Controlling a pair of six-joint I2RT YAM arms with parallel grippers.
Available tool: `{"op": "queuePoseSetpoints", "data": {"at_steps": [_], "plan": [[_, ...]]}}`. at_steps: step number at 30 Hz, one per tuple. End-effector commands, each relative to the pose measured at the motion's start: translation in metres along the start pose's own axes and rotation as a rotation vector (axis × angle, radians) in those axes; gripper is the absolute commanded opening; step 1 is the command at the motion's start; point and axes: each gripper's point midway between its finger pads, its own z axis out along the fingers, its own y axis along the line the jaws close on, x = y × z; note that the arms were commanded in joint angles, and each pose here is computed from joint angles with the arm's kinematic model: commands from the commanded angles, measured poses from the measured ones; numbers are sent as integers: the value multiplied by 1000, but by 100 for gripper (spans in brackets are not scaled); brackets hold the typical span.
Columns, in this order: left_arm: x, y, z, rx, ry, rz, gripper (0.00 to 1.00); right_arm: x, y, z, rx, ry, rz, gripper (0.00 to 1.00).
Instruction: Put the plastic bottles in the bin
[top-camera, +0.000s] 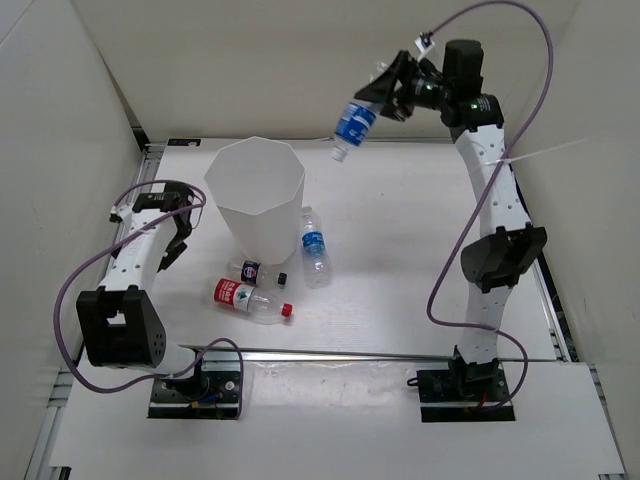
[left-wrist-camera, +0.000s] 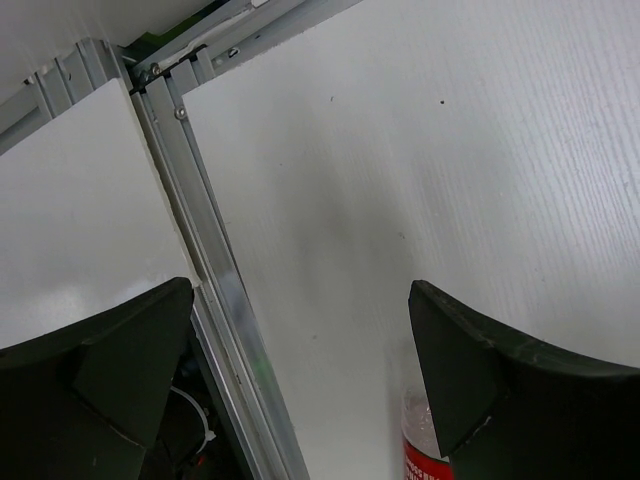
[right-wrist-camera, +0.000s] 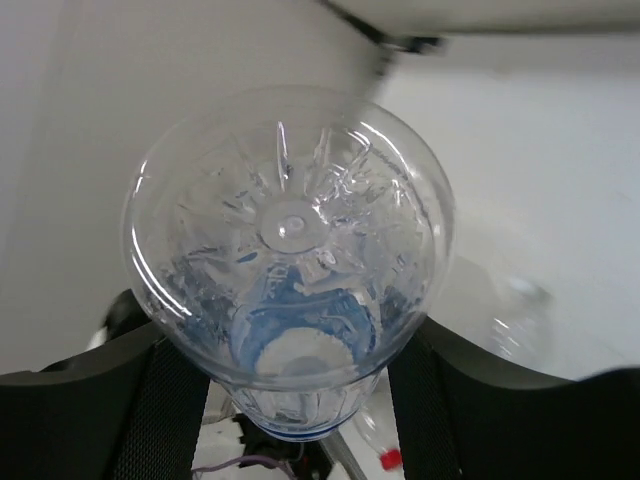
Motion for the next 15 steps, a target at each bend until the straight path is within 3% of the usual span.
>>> {"op": "queuePoseSetpoints", "data": {"at_steps": [1, 8, 15], "plan": [[-19, -3, -17, 70, -56, -27, 100, 7, 113, -3, -315, 21, -95, 10], [-13, -7, -25, 104, -49, -5, 100, 47, 181, 23, -433, -12, -299, 8], [-17, -4, -40, 168, -76, 9, 100, 58, 160, 59, -329, -19, -318, 3]]}}
